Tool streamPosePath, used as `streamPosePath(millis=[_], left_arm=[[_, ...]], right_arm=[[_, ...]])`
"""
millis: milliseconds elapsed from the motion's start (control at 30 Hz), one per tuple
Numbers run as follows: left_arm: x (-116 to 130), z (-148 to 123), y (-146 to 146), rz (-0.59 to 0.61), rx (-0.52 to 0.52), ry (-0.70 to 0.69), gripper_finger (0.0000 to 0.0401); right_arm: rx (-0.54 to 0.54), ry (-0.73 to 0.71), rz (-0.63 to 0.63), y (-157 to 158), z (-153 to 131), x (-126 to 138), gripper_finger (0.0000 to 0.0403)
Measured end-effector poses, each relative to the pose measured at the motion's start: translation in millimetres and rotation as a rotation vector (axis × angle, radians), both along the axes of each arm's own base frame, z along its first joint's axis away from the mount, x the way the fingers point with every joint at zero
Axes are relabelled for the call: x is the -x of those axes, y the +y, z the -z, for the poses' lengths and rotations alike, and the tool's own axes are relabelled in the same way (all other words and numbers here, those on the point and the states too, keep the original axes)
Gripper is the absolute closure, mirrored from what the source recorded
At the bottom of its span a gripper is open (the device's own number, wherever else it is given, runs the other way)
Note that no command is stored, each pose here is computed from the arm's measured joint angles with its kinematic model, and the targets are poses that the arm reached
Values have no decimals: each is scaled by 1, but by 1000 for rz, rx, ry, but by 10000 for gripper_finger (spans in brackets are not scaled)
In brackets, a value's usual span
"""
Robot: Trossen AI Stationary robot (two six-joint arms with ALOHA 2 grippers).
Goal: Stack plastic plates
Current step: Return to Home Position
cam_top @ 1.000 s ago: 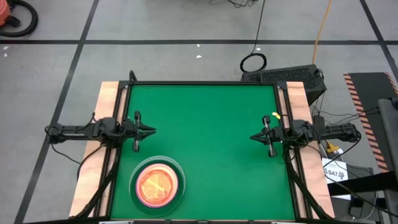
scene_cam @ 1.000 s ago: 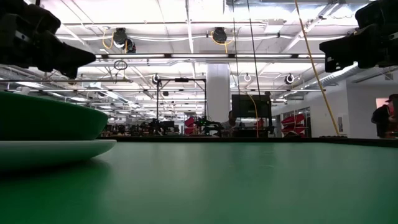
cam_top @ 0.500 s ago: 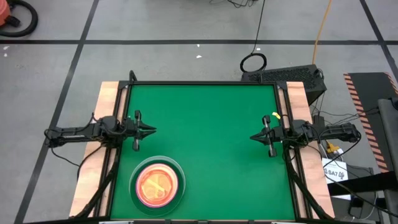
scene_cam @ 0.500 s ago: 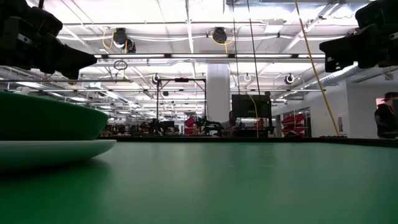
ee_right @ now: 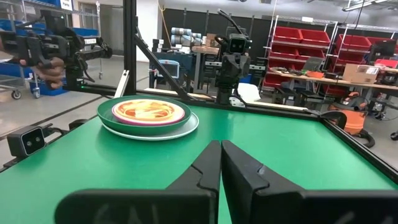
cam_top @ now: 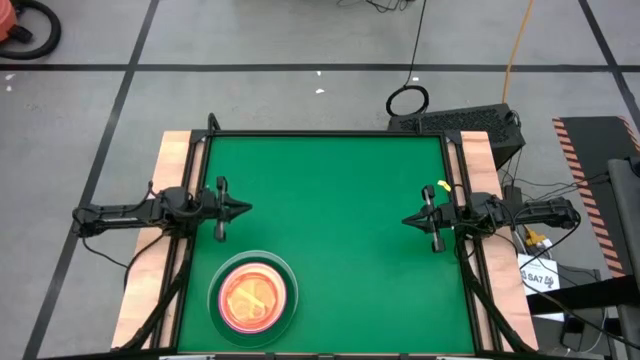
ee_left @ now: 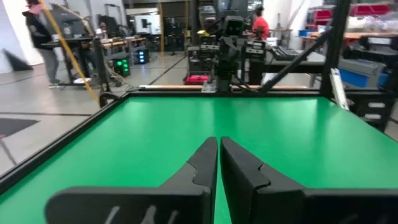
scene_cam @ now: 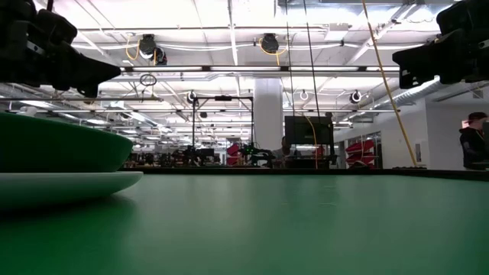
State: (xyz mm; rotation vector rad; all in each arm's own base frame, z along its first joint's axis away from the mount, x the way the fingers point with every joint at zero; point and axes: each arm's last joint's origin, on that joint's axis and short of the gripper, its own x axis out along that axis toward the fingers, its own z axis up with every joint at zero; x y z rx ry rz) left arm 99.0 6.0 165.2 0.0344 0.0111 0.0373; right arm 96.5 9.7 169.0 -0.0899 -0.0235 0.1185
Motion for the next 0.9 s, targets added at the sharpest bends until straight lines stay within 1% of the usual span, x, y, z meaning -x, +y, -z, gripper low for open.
streamPosePath(millis=[100,900], left_arm=[[0,0,1,-17,13,0,377],[0,0,1,-24,13,0,377]], right_arm=[[0,0,0,0,0,0,394],[0,0,0,0,0,0,394]])
